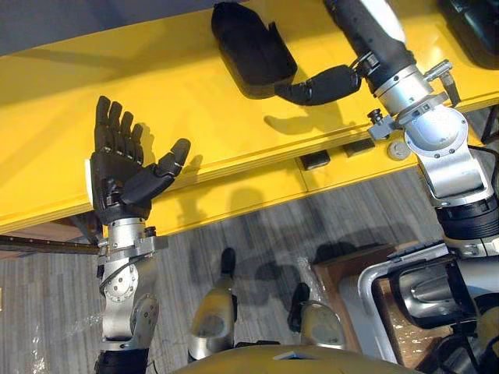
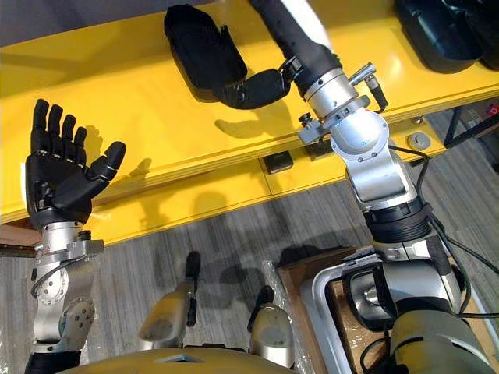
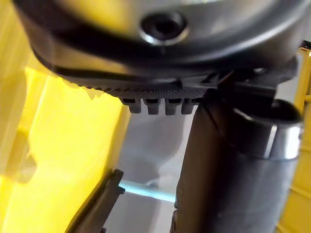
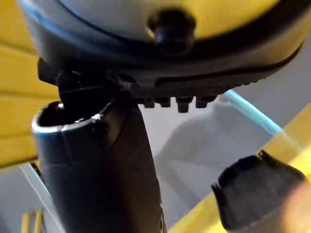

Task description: Walk over and take three plastic housings, then place them on the shelf

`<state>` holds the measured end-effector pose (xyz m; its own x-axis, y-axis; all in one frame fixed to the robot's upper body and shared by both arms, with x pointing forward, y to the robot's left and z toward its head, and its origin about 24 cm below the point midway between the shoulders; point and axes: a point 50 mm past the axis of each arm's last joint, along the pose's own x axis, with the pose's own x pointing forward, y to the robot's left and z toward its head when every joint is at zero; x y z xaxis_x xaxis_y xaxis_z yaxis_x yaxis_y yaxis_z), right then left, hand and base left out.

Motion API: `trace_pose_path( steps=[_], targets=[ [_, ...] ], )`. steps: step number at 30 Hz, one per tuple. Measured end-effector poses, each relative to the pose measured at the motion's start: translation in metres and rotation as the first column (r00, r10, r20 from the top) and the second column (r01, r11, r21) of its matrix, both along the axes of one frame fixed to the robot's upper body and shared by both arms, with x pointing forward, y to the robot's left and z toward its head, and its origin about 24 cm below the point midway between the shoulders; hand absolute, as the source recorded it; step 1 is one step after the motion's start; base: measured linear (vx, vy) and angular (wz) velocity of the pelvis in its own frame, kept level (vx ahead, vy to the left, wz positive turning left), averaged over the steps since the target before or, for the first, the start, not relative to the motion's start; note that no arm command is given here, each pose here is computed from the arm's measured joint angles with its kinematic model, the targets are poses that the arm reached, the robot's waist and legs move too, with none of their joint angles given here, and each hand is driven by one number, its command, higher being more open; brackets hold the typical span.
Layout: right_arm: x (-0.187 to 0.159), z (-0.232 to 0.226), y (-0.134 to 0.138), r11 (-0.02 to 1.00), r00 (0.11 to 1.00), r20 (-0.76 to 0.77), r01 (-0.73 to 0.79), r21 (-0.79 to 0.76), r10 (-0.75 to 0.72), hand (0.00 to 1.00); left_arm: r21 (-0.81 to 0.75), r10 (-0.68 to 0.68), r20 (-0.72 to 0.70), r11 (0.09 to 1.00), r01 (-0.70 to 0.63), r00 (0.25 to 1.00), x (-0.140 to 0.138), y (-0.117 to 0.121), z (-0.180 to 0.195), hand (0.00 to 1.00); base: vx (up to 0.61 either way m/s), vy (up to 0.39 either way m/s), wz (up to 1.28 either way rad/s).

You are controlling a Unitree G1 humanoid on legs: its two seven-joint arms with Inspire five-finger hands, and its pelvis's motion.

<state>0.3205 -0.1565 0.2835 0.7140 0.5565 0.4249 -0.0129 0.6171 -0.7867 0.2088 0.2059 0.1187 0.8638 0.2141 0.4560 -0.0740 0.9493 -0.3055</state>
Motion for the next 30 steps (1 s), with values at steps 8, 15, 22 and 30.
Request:
trace_pose_path(
  steps=[8,15,22,30],
  targets=[
    [0.032,-0.014,-0.028,0.973,0.974,-0.147,0.143,-0.181,-0.170,1.00,0.065,-0.062,-0.005,0.996,0.063,0.998,0.004,0.002,0.002,1.00,-0.01,-0.022,0.11],
    [0.049,-0.015,-0.040,0.935,0.945,-0.177,0.220,-0.280,-0.275,1.00,0.059,-0.120,-0.003,0.991,0.120,0.993,0.011,-0.006,0.003,1.00,0.00,-0.029,0.07],
    [0.068,-0.027,-0.057,0.881,0.887,-0.230,0.304,-0.363,-0.401,1.00,0.065,-0.163,-0.048,0.984,0.166,0.985,0.021,-0.013,-0.006,1.00,-0.01,-0.037,0.04],
    [0.073,-0.012,-0.054,0.866,0.895,-0.186,0.309,-0.394,-0.404,0.00,0.033,-0.176,-0.086,0.983,0.179,0.981,0.024,-0.014,-0.015,1.00,0.01,-0.059,0.01]
  ],
)
